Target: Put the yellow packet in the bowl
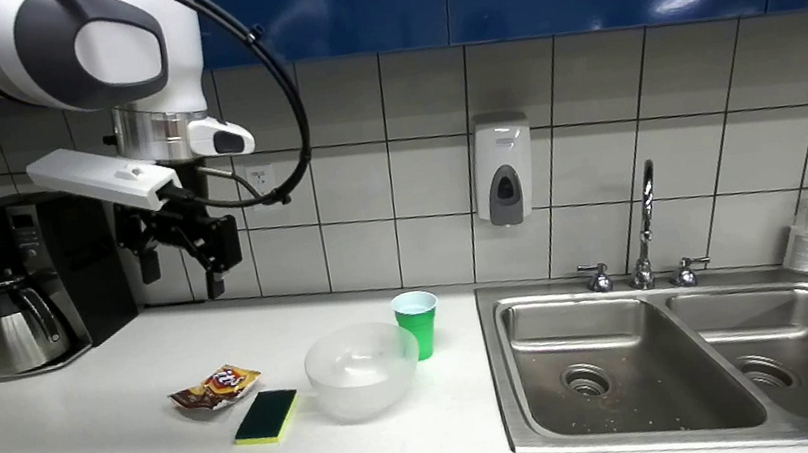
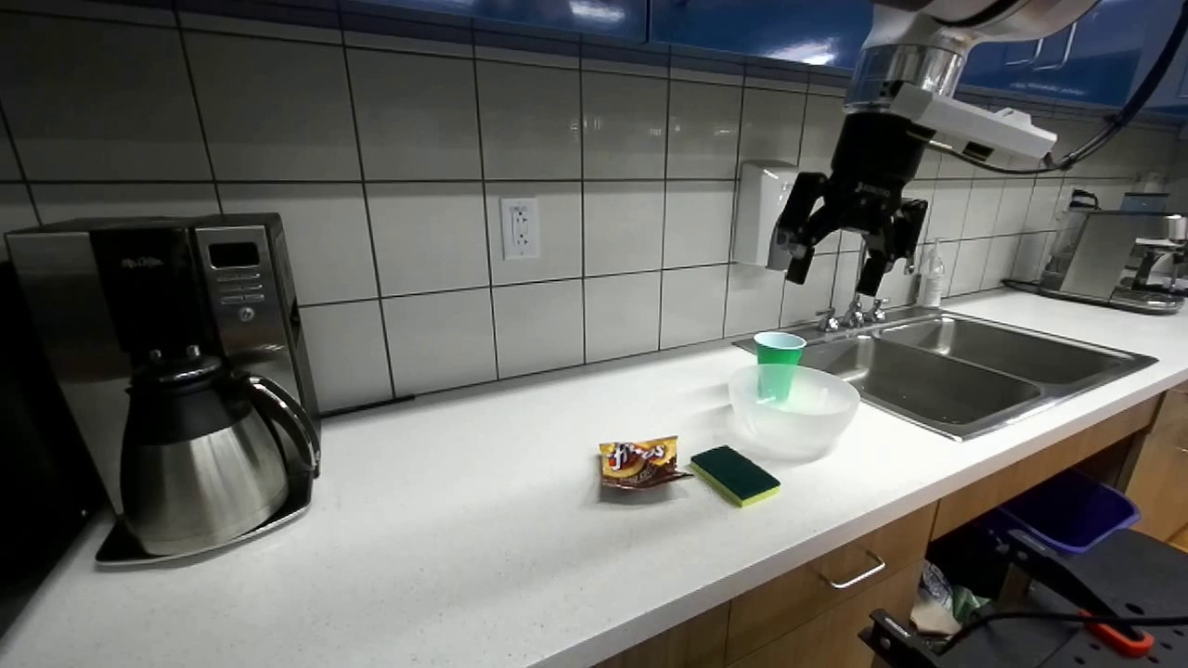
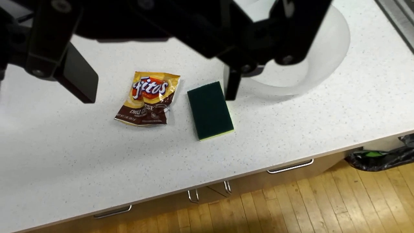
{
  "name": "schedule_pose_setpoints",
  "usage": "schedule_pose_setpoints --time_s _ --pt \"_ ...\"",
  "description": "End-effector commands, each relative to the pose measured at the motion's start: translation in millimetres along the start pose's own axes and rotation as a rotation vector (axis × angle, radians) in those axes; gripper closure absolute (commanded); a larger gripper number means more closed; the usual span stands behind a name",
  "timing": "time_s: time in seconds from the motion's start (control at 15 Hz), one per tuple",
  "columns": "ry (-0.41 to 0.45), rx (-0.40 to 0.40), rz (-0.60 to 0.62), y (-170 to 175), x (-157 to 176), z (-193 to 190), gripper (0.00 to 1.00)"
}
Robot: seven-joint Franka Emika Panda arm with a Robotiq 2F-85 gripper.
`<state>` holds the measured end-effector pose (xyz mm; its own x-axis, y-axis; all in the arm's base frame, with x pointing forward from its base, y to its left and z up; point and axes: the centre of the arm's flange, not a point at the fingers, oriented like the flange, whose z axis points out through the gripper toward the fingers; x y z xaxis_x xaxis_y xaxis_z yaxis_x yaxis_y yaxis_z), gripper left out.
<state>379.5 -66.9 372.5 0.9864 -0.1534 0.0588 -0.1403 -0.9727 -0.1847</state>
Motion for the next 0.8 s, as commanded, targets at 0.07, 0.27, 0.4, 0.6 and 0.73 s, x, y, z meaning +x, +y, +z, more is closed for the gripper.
schedule_pose_setpoints --time_s 0.07,0.27,0.4,0.6,0.73 --pt "0.023 0.02 -0.052 -21 3 36 0.0" --pt "0.014 0.021 -0.073 -33 12 62 0.0" --pt "0.009 0.014 -0.086 -41 19 81 0.0" --pt "-0.003 0.003 -0.114 -50 28 107 0.0" --pt "-0.014 -0.009 -0.133 -56 35 123 0.0"
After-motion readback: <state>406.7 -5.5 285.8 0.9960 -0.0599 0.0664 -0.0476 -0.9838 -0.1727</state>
